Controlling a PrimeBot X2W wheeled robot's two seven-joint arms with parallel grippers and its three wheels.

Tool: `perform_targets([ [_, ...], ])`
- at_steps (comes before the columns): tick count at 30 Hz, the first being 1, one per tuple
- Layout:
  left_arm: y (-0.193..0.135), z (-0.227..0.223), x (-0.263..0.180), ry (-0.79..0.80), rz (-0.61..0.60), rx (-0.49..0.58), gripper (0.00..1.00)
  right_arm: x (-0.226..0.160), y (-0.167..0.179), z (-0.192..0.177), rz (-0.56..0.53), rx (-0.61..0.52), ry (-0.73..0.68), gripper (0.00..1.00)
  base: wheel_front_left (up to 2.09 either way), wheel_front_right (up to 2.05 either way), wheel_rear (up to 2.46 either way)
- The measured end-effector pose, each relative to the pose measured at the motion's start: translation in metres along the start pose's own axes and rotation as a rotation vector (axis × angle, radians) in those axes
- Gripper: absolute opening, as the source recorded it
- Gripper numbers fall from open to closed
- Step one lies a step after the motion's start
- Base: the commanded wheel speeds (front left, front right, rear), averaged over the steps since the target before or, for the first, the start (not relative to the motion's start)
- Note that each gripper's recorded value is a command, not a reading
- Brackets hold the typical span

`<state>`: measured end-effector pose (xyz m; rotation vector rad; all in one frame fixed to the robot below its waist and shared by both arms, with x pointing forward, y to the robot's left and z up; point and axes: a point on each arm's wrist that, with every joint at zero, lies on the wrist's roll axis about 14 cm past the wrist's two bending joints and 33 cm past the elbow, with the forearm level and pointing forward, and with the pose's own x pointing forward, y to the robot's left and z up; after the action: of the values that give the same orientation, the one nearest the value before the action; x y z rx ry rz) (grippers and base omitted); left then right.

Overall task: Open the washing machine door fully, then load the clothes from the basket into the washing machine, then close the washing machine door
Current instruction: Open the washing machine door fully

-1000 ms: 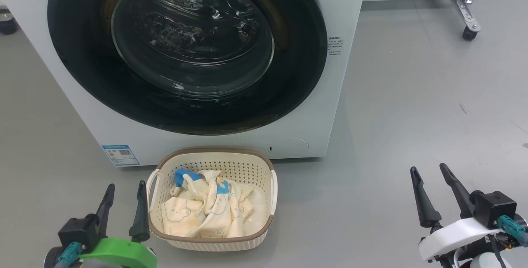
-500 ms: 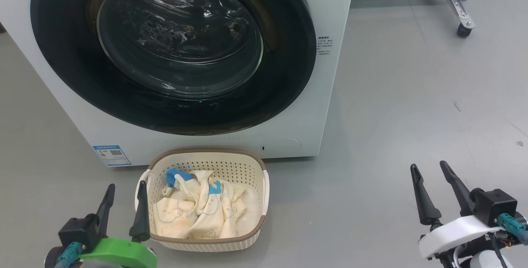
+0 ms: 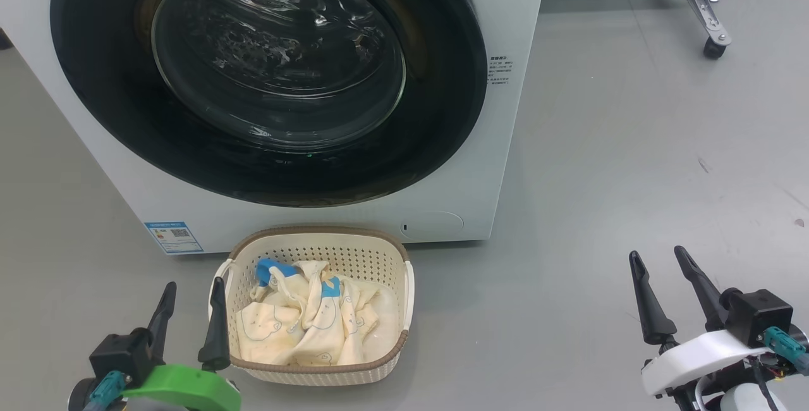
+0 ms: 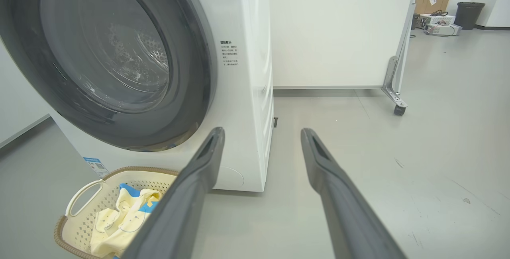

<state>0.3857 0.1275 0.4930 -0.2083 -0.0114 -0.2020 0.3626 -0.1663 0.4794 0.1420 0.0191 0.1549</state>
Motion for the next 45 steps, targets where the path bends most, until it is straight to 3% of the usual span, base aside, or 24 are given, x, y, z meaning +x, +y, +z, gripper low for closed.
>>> perform_targets([
  [7,0.0,0.0,0.0,-0.001,0.0,-0.003,1.0,0.0,0.0,0.001,0.001,0.0,-0.002,1.0,0.0,0.0,0.0],
  [8,-0.001,0.0,0.0,-0.001,-0.001,-0.002,1.0,0.0,0.0,0.001,0.001,0.0,-0.002,0.58,0.0,0.0,0.0],
  [9,-0.001,0.0,0.0,-0.001,-0.002,-0.002,1.0,0.0,0.0,0.001,0.001,0.0,-0.002,0.0,0.0,0.0,0.0],
  [22,-0.003,-0.001,0.0,0.002,-0.007,-0.004,1.0,-0.001,0.002,0.001,0.003,0.016,-0.004,0.0,0.0,0.0,0.0],
  [27,-0.002,-0.001,0.0,0.003,-0.006,-0.005,1.0,0.0,-0.002,0.003,-0.032,0.076,-0.021,0.0,0.0,0.0,0.0],
  [45,0.002,-0.007,0.0,0.019,0.009,-0.015,1.0,-0.018,-0.085,0.012,-0.413,0.733,-0.234,0.0,0.0,0.0,0.0],
])
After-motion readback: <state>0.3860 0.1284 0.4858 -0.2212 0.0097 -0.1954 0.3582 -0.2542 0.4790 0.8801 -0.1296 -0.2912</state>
